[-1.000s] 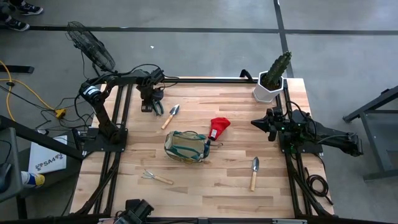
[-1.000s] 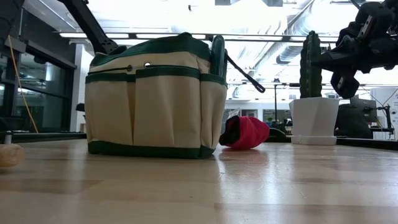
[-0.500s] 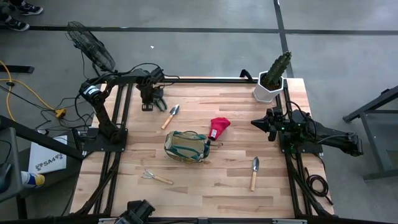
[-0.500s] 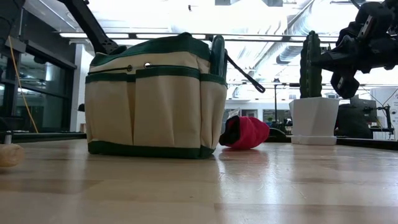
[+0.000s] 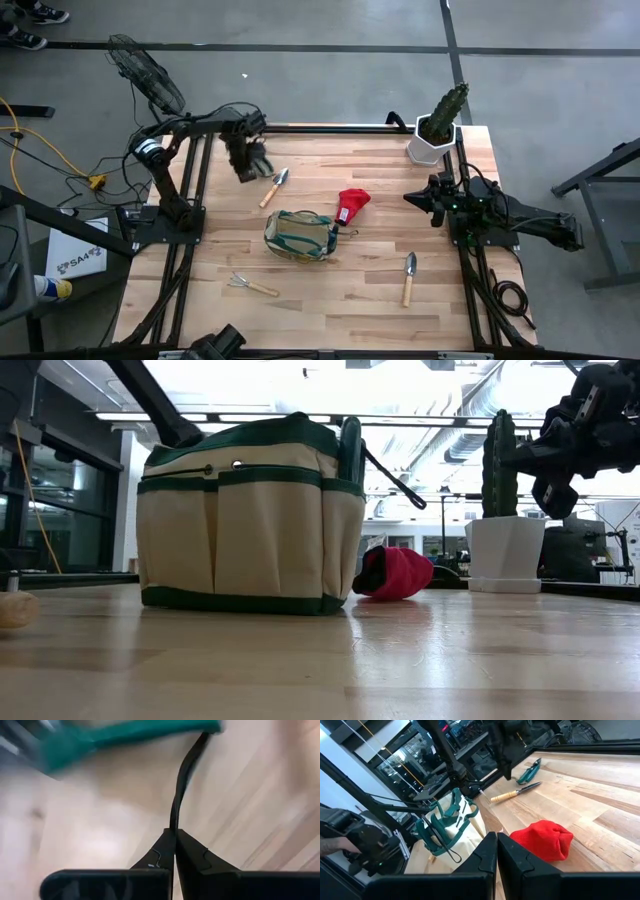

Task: Pick & Place Garden tools in Gardening bag
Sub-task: Put the shear green scissors into the gardening bag

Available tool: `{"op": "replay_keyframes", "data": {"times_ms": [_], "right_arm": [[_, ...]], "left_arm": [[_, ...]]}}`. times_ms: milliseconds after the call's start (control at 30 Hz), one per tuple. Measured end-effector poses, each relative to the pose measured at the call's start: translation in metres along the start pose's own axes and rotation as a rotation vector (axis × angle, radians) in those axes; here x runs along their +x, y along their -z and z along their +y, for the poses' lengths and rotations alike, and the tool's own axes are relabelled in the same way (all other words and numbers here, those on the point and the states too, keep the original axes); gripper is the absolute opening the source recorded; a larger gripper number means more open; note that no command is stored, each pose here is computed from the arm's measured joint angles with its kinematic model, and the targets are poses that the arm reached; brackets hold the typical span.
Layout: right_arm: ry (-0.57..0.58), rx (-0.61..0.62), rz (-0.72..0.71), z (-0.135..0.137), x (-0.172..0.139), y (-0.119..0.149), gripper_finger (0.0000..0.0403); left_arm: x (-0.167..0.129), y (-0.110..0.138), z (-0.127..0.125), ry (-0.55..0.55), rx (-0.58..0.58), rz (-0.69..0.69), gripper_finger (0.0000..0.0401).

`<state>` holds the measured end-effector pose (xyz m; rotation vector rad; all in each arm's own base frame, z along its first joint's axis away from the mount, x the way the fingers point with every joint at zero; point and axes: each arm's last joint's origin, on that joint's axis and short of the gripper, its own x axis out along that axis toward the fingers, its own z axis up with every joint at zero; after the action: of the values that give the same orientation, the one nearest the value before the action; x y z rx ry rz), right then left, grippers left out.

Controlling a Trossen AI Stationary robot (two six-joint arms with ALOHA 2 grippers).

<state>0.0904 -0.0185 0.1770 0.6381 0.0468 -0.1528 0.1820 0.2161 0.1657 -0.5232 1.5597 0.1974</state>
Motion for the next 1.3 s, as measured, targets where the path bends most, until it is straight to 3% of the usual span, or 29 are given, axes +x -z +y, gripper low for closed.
{"op": "replay_keyframes", "data": {"times_ms": [233, 733, 1067, 1300], "right_arm": [[0.003, 0.001, 0.005, 0.000, 0.000, 0.000, 0.0004], [0.004, 0.001, 0.005, 0.000, 0.000, 0.001, 0.0004], [0.004, 0.001, 0.006, 0.000, 0.000, 0.001, 0.0004], [0.004, 0.001, 0.006, 0.000, 0.000, 0.001, 0.0004]], "left_arm": [[-0.042, 0.013, -0.013, -0.052, -0.034, -0.124, 0.0000], [-0.117, 0.070, -0.059, -0.139, 0.003, -0.470, 0.0000], [-0.138, 0.095, -0.091, -0.203, 0.061, -0.626, 0.0000], [-0.148, 0.102, -0.105, -0.203, 0.042, -0.736, 0.0000]]}}
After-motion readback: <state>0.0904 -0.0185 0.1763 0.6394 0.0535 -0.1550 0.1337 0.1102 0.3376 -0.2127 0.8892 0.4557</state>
